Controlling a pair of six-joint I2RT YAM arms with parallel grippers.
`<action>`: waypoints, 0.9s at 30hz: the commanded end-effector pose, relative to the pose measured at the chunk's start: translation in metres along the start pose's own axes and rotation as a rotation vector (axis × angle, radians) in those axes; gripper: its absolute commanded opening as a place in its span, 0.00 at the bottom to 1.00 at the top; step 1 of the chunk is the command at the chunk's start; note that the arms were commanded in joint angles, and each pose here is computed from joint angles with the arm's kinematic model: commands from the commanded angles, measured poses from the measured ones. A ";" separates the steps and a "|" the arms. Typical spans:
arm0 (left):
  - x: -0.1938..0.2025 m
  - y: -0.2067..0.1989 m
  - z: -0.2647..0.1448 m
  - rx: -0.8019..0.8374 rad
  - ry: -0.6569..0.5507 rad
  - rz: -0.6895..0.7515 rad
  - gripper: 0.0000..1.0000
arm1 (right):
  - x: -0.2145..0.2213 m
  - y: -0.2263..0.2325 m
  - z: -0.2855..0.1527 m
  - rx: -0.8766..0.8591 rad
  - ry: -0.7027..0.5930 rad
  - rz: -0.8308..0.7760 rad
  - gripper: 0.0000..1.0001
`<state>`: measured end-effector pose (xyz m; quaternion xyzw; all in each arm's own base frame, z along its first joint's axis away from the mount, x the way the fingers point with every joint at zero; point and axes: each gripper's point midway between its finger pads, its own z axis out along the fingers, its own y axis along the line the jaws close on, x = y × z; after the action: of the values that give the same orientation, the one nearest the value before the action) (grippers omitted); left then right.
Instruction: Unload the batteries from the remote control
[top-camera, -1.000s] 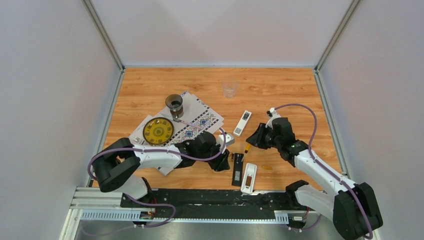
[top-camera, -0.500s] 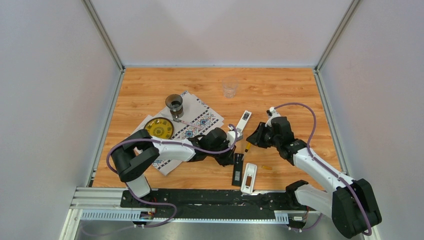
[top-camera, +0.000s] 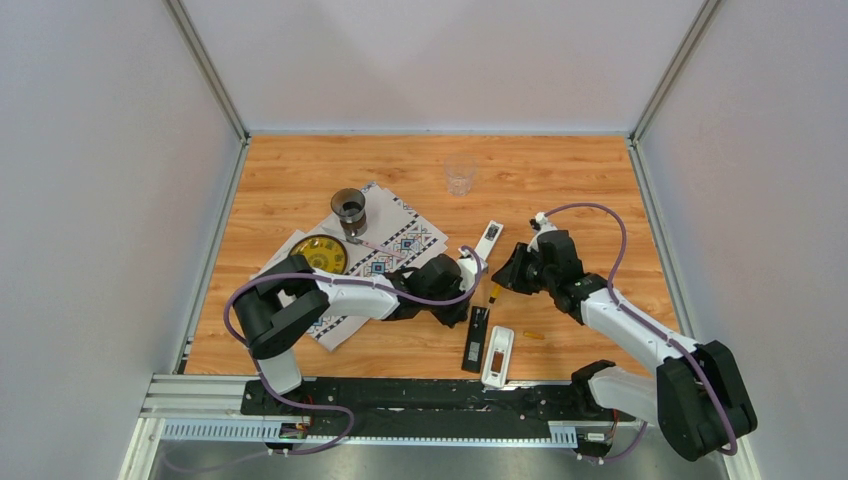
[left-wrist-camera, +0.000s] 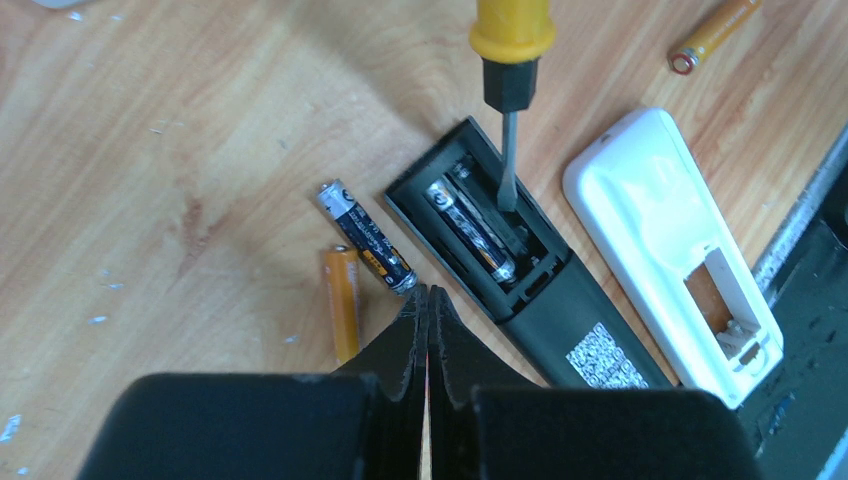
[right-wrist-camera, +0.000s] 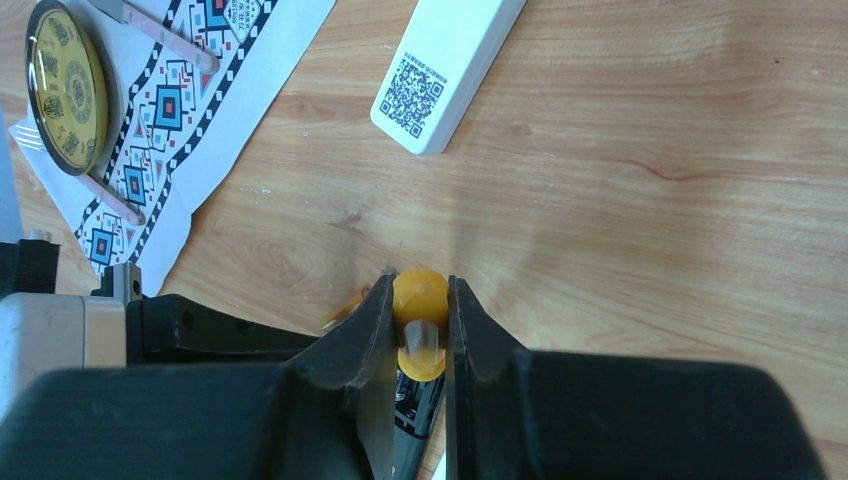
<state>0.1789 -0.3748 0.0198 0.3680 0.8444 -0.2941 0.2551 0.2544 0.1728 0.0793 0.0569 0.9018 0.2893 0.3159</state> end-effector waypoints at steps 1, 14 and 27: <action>0.007 0.028 0.004 -0.130 0.028 0.006 0.00 | -0.027 0.018 0.000 -0.053 -0.077 -0.018 0.00; 0.011 0.011 0.003 -0.027 0.025 -0.028 0.00 | -0.024 0.020 0.005 -0.073 -0.070 0.023 0.00; 0.027 0.000 -0.007 -0.016 0.022 -0.060 0.00 | -0.017 0.016 0.015 -0.049 -0.030 0.013 0.00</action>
<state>0.1803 -0.3702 0.0202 0.3418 0.8462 -0.3049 0.2722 0.2605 0.1814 0.0678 0.0699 0.9036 0.3013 0.2964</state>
